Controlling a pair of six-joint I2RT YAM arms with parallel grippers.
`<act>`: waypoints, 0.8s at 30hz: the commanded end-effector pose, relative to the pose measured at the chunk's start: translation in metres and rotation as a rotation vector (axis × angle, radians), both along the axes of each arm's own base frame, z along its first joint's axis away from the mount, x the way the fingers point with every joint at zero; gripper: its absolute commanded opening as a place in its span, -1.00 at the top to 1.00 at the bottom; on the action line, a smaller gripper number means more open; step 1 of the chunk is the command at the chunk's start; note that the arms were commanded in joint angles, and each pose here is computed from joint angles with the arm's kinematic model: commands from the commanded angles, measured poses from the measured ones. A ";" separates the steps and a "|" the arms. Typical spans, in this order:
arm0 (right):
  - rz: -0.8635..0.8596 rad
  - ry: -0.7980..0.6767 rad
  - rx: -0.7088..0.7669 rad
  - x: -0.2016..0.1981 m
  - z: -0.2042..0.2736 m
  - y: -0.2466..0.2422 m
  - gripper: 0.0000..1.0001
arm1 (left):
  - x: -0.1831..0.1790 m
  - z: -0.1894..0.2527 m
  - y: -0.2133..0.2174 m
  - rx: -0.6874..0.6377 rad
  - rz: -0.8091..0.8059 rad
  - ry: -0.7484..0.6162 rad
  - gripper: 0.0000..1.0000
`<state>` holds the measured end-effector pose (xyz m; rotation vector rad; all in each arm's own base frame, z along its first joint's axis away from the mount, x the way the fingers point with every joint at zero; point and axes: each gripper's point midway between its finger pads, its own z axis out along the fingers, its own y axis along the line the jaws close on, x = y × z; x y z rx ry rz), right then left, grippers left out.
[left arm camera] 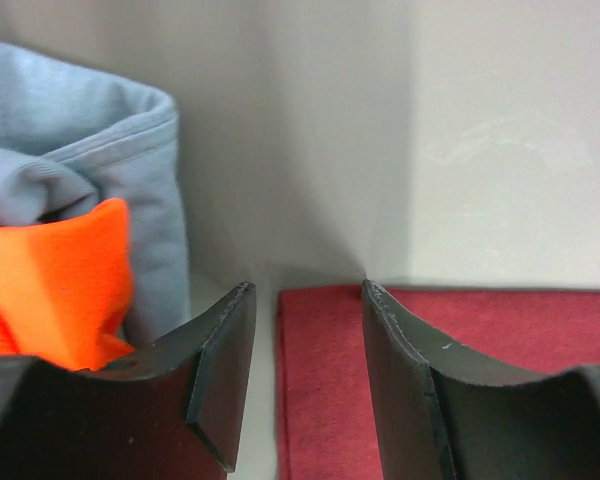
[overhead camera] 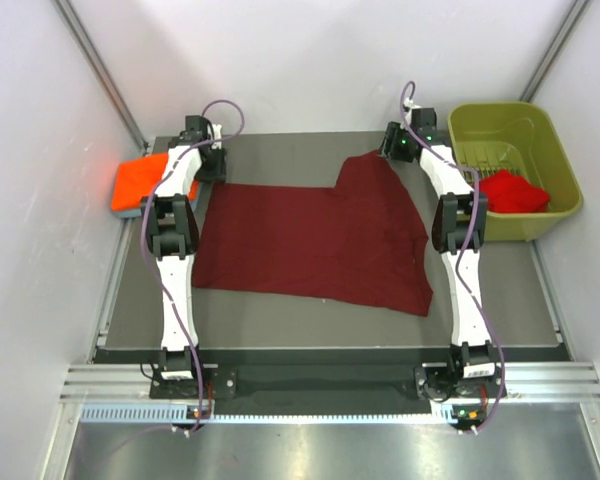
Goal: Fold and stack the t-shirts
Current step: Fold the tshirt
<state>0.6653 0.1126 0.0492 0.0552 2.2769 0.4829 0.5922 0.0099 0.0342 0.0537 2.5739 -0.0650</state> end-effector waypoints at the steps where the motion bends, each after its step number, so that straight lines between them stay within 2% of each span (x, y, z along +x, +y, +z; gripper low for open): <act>1: 0.031 -0.123 0.074 0.018 0.035 0.037 -0.05 | 0.002 -0.004 -0.004 0.007 0.004 0.002 -0.03; 8: 0.045 -0.091 0.094 0.014 0.017 0.055 -0.02 | -0.007 0.005 -0.009 0.001 0.005 0.013 -0.02; 20: -0.045 -0.110 0.056 0.025 0.014 0.030 0.02 | -0.016 0.012 -0.006 0.015 0.023 0.024 -0.03; 22: -0.052 -0.107 0.059 0.026 0.012 0.027 0.27 | -0.018 0.019 -0.007 0.014 0.023 0.018 -0.02; 23: -0.054 -0.106 0.059 0.026 0.013 0.027 0.51 | -0.021 0.018 -0.009 0.008 0.020 0.029 -0.02; 24: -0.058 -0.106 0.059 0.026 0.013 0.027 1.00 | -0.023 0.019 -0.010 0.007 0.022 0.032 -0.02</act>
